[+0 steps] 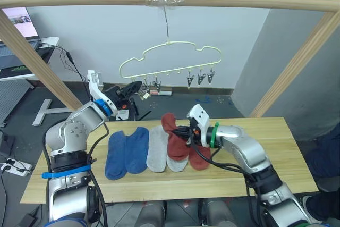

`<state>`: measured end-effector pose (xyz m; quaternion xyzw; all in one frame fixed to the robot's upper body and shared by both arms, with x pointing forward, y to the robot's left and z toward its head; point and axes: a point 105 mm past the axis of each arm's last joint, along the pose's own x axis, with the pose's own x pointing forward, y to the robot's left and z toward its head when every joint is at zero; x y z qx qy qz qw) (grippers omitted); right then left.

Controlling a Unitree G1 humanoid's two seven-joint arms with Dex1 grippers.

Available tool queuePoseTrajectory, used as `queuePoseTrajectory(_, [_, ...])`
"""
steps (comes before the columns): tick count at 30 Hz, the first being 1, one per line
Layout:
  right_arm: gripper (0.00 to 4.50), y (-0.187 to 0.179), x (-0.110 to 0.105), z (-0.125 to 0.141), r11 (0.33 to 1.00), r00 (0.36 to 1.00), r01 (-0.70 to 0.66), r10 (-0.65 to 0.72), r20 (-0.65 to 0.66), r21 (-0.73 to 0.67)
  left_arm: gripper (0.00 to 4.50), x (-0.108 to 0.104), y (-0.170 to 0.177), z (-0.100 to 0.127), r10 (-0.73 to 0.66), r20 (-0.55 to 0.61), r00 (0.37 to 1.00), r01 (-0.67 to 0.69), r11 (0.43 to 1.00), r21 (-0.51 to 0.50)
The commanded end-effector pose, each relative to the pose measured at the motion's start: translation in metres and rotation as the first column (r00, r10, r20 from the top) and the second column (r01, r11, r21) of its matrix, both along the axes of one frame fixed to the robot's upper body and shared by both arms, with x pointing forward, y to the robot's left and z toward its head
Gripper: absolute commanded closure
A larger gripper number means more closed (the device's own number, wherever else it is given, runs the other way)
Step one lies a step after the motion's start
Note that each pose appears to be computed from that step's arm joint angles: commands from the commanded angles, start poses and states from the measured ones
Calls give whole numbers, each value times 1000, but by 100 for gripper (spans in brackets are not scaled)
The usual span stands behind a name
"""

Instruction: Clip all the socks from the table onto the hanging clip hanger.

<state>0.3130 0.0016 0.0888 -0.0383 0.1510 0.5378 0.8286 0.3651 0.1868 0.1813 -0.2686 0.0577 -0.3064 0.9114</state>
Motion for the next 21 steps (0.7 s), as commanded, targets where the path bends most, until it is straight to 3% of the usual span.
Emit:
queuePoseTrajectory(1, [447, 17, 9, 24, 997, 999, -23, 21, 35, 71, 450, -9, -7, 23, -47, 67, 997, 48, 999, -21])
queuePoseTrajectory(7, [447, 34, 21, 53, 987, 999, -40, 35, 36, 157, 450, -14, -11, 21, -53, 63, 997, 54, 998, -21])
queuePoseTrajectory(13, [447, 44, 18, 77, 972, 996, -83, 75, 42, 221, 450, -18, -11, 18, -52, 57, 997, 54, 998, -22])
queuePoseTrajectory(21, [447, 55, 13, 81, 967, 994, -106, 100, 37, 232, 450, -20, -14, 19, -57, 83, 995, 57, 998, -5])
